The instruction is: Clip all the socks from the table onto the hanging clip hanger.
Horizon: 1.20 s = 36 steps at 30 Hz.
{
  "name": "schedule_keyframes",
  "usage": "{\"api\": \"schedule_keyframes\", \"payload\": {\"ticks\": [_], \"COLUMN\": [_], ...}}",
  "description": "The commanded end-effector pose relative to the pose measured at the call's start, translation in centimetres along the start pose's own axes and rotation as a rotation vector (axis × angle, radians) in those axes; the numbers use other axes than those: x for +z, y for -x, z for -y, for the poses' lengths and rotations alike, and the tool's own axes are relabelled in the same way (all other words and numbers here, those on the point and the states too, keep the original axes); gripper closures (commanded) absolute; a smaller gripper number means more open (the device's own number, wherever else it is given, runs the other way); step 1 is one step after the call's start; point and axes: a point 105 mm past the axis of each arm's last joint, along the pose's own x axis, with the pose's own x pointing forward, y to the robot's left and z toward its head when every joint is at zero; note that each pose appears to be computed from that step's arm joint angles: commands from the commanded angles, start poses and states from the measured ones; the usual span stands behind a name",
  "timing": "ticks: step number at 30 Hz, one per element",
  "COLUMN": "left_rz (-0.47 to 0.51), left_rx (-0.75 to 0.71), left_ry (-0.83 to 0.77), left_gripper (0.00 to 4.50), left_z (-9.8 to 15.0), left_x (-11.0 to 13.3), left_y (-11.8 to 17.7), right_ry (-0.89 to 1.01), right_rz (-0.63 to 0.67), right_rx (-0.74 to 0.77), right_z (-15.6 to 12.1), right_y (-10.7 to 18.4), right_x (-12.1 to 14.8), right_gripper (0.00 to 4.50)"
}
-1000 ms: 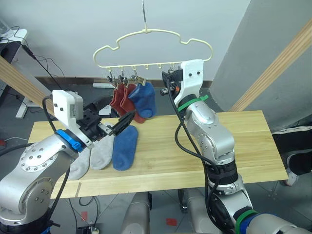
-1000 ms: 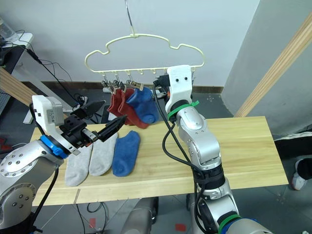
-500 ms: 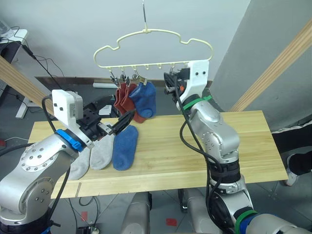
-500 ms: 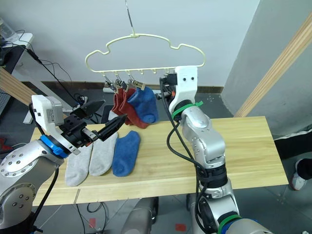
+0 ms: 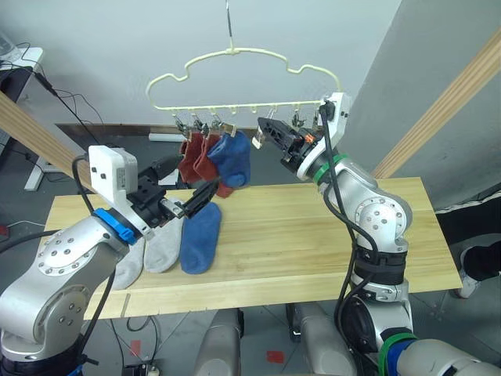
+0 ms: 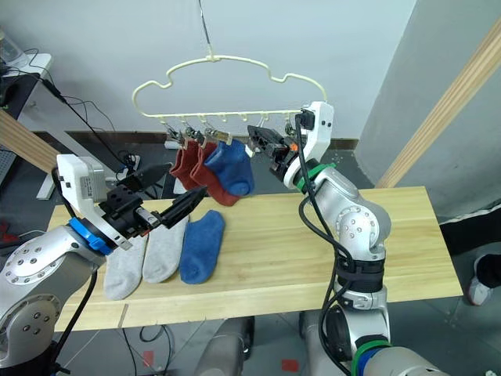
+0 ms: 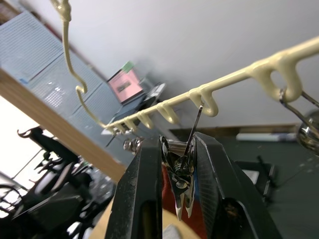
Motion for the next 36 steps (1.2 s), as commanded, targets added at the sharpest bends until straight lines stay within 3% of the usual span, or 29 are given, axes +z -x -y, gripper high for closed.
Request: {"api": "schedule_keyframes", "payload": {"ticks": [1, 9, 14, 25, 32, 34, 36], "left_rz": [0.023, -0.016, -0.018, -0.046, -0.232, -0.26, -0.35], "left_rx": [-0.045, -0.079, -0.073, -0.051, 0.131, 0.156, 0.15], "left_ry": [-0.023, -0.034, -0.031, -0.03, -0.009, -0.002, -0.047], "left_gripper": [0.0, 0.0, 0.0, 0.0, 0.0, 0.0, 0.0], "left_z": [1.0, 1.8, 1.8, 1.5, -0.7, -0.8, -0.2], "left_x": [0.8, -0.1, -0.1, -0.8, -7.0, -8.4, -11.3], "left_y": [0.2, 0.8, 0.9, 1.4, 4.5, 5.1, 4.8], "right_ry": [-0.044, -0.168, -0.167, -0.164, -0.16, -0.156, -0.155], "right_rz": [0.002, -0.06, -0.075, -0.092, -0.097, -0.098, -0.102], "right_rx": [0.079, 0.147, 0.157, 0.161, 0.154, 0.154, 0.152], "right_z": [-1.2, -0.4, -0.3, -0.5, -0.3, -0.3, -0.3], "right_y": [-0.1, 0.3, 0.1, 0.0, -0.1, 0.0, 0.0], "right_x": [0.5, 1.0, 1.1, 0.7, 0.8, 0.9, 0.9], "right_gripper": [3.66, 3.66, 4.44, 4.47, 4.47, 4.47, 4.47]}}
